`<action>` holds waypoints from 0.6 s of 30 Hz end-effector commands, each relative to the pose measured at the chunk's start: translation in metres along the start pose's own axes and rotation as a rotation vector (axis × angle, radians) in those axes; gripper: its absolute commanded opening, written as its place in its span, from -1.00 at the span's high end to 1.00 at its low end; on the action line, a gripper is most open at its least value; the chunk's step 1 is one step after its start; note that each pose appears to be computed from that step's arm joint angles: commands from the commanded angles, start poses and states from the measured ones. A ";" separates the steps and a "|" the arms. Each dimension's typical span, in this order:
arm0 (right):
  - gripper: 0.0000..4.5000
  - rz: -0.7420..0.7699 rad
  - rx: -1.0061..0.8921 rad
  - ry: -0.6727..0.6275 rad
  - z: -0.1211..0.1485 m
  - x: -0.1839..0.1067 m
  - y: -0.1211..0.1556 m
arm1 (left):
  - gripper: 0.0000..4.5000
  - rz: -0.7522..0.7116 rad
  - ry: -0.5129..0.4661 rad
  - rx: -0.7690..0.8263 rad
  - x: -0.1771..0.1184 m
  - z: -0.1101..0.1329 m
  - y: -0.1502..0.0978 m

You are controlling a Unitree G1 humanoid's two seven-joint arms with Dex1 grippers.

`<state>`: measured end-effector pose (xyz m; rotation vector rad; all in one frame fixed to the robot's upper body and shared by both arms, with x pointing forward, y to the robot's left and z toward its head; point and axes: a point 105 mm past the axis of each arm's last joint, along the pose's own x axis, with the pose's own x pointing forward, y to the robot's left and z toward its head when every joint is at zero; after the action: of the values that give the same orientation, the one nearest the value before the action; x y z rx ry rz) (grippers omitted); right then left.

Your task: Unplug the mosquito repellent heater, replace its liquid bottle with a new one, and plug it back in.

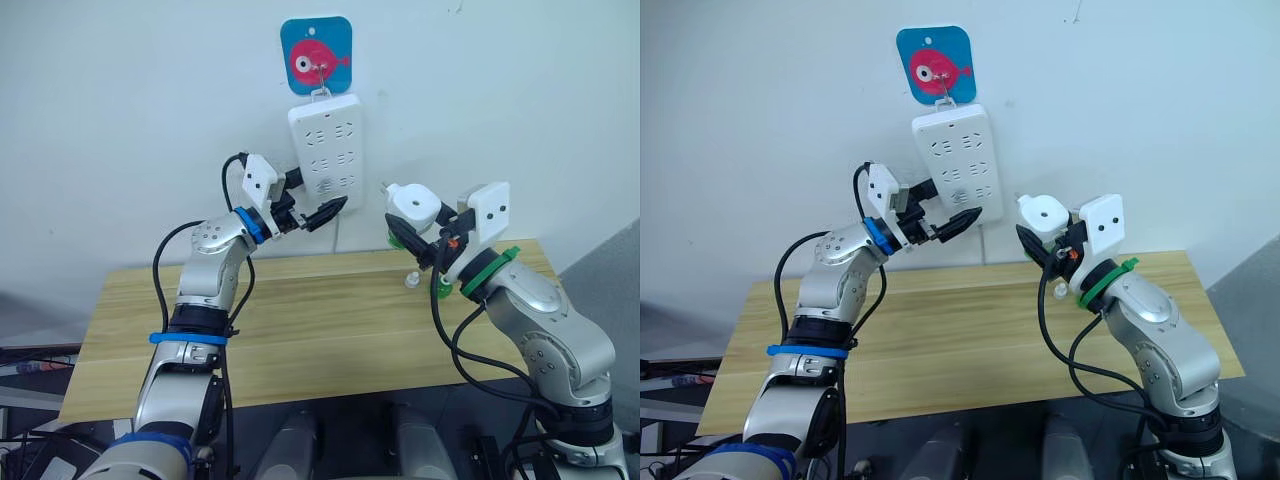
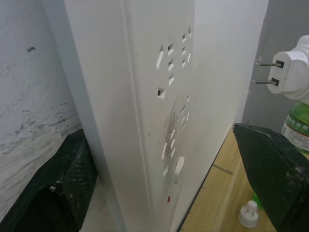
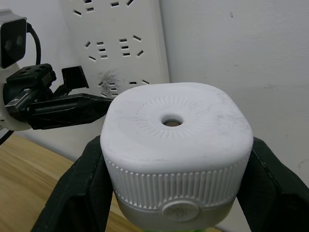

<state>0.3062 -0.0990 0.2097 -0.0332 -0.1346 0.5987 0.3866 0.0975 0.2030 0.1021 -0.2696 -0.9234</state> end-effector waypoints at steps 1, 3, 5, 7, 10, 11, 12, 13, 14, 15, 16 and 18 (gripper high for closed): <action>-0.33 0.013 -0.030 -0.071 0.017 -0.001 0.007 | -0.47 -0.042 -0.056 0.016 0.003 0.021 -0.005; -0.33 0.009 -0.030 -0.072 0.018 -0.001 0.006 | -0.19 -0.046 -0.053 0.007 0.001 0.021 -0.006; -0.33 0.006 -0.030 -0.074 0.019 0.000 0.006 | 0.10 -0.055 -0.044 0.005 0.000 0.021 -0.007; -0.33 0.006 -0.030 -0.075 0.019 0.000 0.006 | 0.38 -0.060 -0.038 0.003 -0.001 0.021 -0.007; -0.33 0.012 -0.032 -0.076 0.020 0.000 0.007 | 0.41 -0.059 -0.030 0.001 -0.002 0.021 -0.007; -0.33 0.032 -0.049 -0.070 0.019 0.000 0.010 | 0.41 -0.058 -0.026 -0.002 -0.002 0.020 -0.007; -0.33 0.047 -0.063 -0.066 0.018 0.000 0.012 | 0.41 -0.058 -0.023 -0.004 -0.002 0.020 -0.007; -0.33 0.067 -0.072 -0.060 0.018 0.000 0.016 | 0.41 -0.064 -0.018 -0.021 -0.002 0.019 -0.007; -0.33 0.080 -0.077 -0.056 0.017 0.000 0.018 | 0.41 -0.069 -0.016 -0.034 -0.003 0.019 -0.008; -0.33 0.095 -0.078 -0.046 0.016 0.001 0.021 | 0.41 -0.074 -0.014 -0.048 -0.003 0.019 -0.009; -0.33 0.115 -0.082 -0.022 0.013 0.003 0.025 | 0.41 -0.083 -0.010 -0.055 -0.004 0.019 -0.010; -0.33 0.127 -0.068 -0.008 0.011 0.009 0.029 | 0.41 -0.090 -0.003 -0.059 -0.004 0.018 -0.011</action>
<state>0.3018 -0.0786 0.2036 -0.0922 -0.0987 0.6892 0.3786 0.1013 0.2086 0.0406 -0.2091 -0.9779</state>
